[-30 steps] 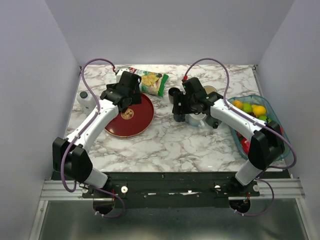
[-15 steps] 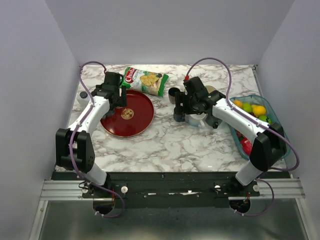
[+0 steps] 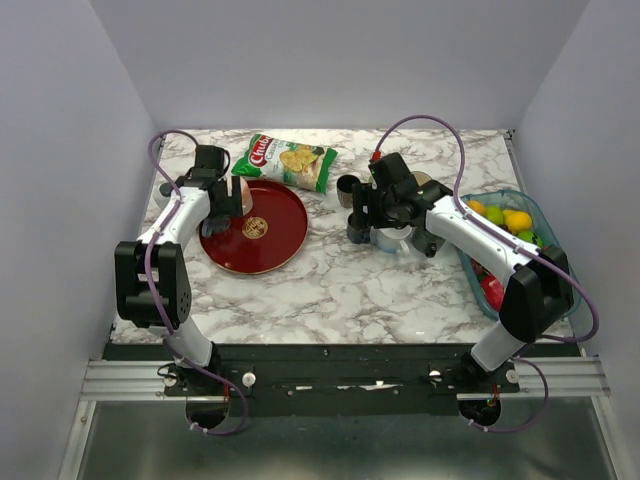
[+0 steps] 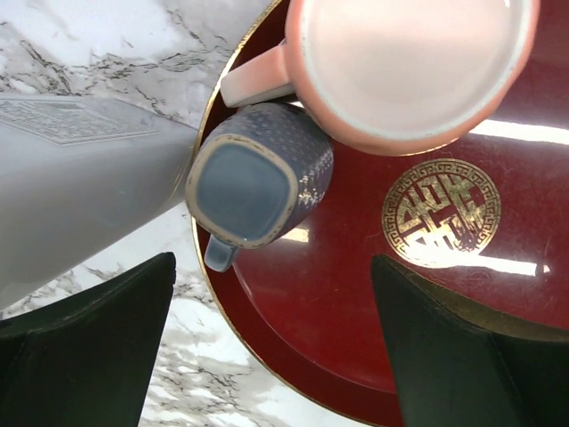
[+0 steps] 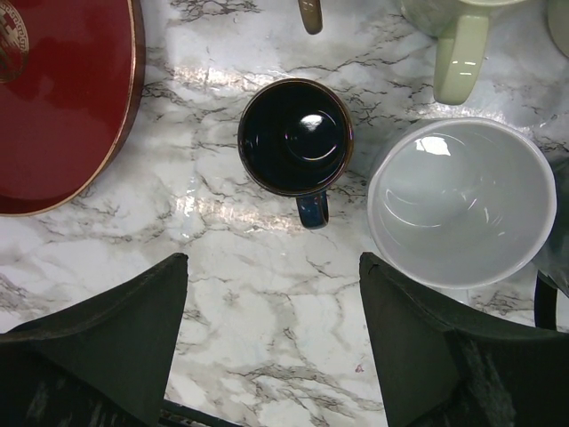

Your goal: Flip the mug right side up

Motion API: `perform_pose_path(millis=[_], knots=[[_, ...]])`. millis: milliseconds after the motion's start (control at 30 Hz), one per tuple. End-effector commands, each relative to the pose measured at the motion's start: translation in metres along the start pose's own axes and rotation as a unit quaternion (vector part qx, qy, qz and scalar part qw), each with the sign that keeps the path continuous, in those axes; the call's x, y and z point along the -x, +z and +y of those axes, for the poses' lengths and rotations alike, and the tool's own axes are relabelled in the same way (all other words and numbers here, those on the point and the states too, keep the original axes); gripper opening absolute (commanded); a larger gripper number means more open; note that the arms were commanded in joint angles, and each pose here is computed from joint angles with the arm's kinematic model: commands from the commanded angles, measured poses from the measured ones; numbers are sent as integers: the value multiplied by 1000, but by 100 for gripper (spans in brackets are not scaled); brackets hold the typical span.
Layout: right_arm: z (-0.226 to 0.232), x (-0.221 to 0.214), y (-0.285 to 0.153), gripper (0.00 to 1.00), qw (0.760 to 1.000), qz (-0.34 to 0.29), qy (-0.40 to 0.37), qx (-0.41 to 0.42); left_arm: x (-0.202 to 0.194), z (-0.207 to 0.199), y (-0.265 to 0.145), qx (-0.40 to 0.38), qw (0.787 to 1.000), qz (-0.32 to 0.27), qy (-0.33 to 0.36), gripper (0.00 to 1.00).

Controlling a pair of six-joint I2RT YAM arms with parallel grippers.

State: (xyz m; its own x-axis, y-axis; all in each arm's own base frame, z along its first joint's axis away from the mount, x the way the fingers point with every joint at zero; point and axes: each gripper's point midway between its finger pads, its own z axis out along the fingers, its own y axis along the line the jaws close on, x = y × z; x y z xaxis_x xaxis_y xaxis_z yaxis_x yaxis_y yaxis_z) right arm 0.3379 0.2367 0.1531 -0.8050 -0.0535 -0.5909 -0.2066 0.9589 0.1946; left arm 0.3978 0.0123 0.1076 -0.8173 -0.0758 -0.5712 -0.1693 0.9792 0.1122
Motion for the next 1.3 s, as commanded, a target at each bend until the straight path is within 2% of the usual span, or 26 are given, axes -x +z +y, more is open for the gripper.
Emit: perform_pose_path(millis=[0, 67, 200, 400, 467, 600, 700, 833, 867, 1000, 1067, 1200, 1267], knots=[[-2, 7, -5, 84, 1000, -4, 11, -5, -5, -7, 6, -25, 1000, 8, 0, 98], [-1, 7, -3, 84, 1000, -1, 11, -4, -7, -8, 9, -30, 999, 11, -5, 93], [0, 9, -4, 84, 1000, -2, 13, -2, -13, -8, 16, -29, 999, 23, -7, 76], [1, 10, -3, 84, 1000, -2, 14, 0, -15, -8, 20, -29, 999, 27, -8, 71], [1, 9, -3, 84, 1000, 0, 14, 1, -17, -7, 21, -25, 999, 30, -8, 71], [-1, 5, -2, 84, 1000, 5, 15, 0, -12, 1, 16, -6, 1000, 15, -10, 89], [-1, 4, -2, 84, 1000, 6, 15, 1, -12, 5, 15, 0, 1000, 6, -2, 97], [0, 1, 0, 84, 1000, 12, 14, 4, -21, 3, 23, -4, 1000, 12, 3, 96], [1, 1, 0, 84, 1000, 12, 13, 5, -24, 2, 26, -4, 1000, 14, 3, 95], [0, 3, 0, 84, 1000, 11, 11, 4, -28, -2, 29, -15, 1000, 17, 0, 75], [1, 2, 0, 84, 1000, 12, 11, 5, -26, -2, 28, -15, 1000, 14, -2, 70], [2, 0, 1, 82, 1000, 16, 11, 8, -24, -3, 27, -15, 1000, 12, -8, 53], [3, 0, 2, 82, 1000, 19, 12, 9, -23, -2, 26, -9, 1000, 10, -15, 52]])
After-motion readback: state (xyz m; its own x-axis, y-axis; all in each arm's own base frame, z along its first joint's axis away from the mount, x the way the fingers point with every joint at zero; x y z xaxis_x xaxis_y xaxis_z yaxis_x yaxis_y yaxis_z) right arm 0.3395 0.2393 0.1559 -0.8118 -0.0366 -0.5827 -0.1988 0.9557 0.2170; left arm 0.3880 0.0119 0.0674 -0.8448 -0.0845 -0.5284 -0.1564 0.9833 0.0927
